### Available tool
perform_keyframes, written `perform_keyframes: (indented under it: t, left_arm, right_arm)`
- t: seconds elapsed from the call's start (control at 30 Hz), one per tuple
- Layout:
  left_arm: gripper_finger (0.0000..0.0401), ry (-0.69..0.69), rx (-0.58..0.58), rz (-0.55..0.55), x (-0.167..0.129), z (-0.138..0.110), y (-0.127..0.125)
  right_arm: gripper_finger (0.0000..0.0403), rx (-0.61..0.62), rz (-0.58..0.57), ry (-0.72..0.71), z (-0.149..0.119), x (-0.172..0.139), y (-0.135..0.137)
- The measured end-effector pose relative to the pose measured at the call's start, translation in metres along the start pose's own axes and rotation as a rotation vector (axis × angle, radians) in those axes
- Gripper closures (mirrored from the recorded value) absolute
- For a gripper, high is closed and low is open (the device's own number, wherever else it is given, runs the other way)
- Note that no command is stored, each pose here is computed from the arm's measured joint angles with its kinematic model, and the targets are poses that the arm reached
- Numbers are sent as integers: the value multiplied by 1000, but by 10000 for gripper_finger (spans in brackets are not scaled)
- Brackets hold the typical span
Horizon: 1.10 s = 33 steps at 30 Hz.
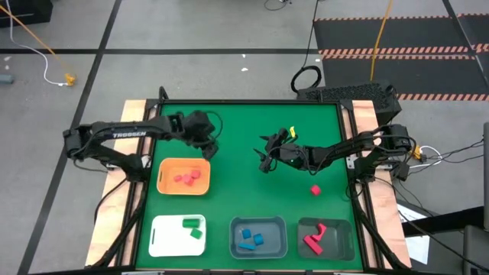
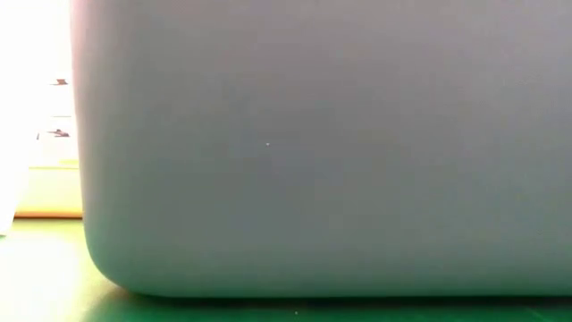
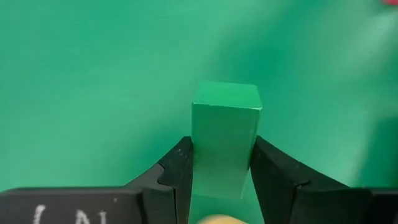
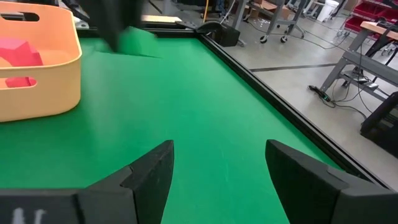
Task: Sort & place blocks by color
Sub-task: Put the green block into the white bin
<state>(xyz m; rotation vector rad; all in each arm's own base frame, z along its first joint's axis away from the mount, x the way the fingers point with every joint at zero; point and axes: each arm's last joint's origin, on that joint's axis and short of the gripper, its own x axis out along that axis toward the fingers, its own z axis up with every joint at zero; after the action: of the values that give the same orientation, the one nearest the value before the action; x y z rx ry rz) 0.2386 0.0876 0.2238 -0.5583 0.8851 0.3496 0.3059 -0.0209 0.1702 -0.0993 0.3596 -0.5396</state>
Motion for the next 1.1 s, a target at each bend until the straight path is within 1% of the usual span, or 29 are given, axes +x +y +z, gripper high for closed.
perform_keyframes:
  t: [0.13, 0.27, 0.33, 0.4, 0.53, 0.67, 0.8, 0.93, 1.1]
  left_arm:
    - [272, 31, 16, -127, -10, -14, -35]
    - [272, 121, 13, -238, -20, -35, -64]
    - [272, 172, 52, -271, -24, -47, -78]
    - [270, 246, 60, -285, -26, -61, -89]
    - [260, 364, 27, -305, -31, -86, -110]
    - [270, 464, 13, -347, -39, -110, -130]
    - [270, 541, 49, -371, -49, -135, -146]
    - [261, 583, 59, -356, -56, -153, -153]
    - [247, 559, 14, -306, -57, -160, -154]
  right_arm:
    - [158, -2, 0, 3, 0, 0, 0]
    - [158, -2, 0, 4, 0, 0, 0]
    - [158, -2, 0, 4, 0, 0, 0]
    - [158, -2, 0, 3, 0, 0, 0]
    - [158, -3, 0, 6, -1, 0, 0]
    - [158, -5, 0, 9, -1, 0, 0]
    - [158, -5, 0, 9, -1, 0, 0]
    - [158, -6, 0, 9, -1, 0, 0]
    - [158, -5, 1, 9, -1, 0, 0]
